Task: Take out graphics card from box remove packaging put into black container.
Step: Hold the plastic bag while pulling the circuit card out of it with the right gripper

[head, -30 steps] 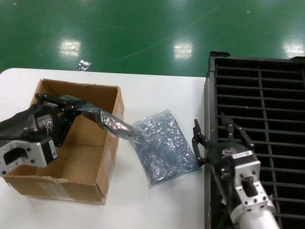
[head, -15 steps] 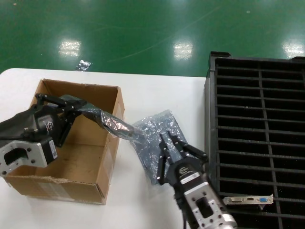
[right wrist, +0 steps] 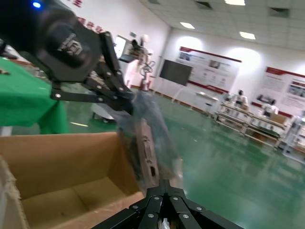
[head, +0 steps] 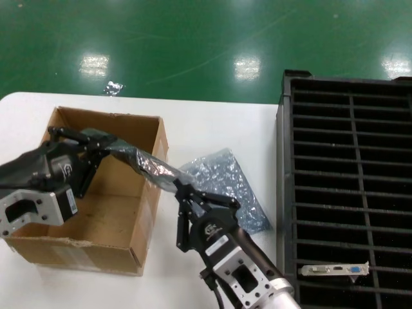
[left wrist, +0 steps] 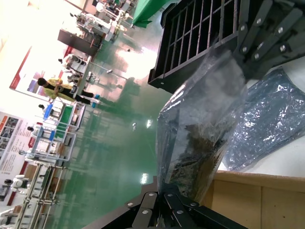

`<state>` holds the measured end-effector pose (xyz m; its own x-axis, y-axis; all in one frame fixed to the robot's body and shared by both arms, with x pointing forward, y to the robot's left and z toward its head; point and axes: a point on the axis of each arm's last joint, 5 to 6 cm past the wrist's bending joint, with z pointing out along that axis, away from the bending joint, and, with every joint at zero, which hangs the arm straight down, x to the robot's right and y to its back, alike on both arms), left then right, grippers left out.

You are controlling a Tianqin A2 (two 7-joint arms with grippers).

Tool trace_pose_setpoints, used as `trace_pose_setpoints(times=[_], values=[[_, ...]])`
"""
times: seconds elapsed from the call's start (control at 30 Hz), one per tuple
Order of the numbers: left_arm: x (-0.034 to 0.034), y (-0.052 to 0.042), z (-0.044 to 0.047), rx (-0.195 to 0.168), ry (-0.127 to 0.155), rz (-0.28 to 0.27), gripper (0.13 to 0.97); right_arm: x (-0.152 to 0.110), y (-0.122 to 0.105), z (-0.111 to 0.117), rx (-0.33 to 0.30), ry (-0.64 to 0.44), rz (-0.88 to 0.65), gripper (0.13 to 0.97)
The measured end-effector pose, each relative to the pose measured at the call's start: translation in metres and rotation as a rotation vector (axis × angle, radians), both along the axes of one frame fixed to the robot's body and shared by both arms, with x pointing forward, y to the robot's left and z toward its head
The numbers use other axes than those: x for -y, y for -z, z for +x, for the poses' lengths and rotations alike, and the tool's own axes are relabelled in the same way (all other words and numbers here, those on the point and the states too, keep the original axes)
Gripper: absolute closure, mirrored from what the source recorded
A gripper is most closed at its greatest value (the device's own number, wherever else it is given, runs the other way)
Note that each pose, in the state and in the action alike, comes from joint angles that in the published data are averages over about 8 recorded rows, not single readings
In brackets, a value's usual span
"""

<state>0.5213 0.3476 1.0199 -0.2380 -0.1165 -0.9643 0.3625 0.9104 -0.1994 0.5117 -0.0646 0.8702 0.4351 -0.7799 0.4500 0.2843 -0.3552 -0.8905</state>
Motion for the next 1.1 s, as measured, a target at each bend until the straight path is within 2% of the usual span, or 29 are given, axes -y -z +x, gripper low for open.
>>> trace_pose_setpoints(times=[0.47, 0.87, 1.1], values=[[0.0, 0.0, 0.0, 0.0, 0.0, 0.0, 0.958, 0.006, -0.011, 0.023, 0.019, -0.05, -0.039, 0.962], [0.0, 0.0, 0.0, 0.0, 0.0, 0.0, 0.958, 0.023, -0.023, 0.054, -0.01, -0.177, -0.055, 0.962], [0.0, 0.0, 0.0, 0.0, 0.0, 0.0, 0.958, 0.038, -0.034, 0.072, -0.025, -0.203, -0.051, 0.962]])
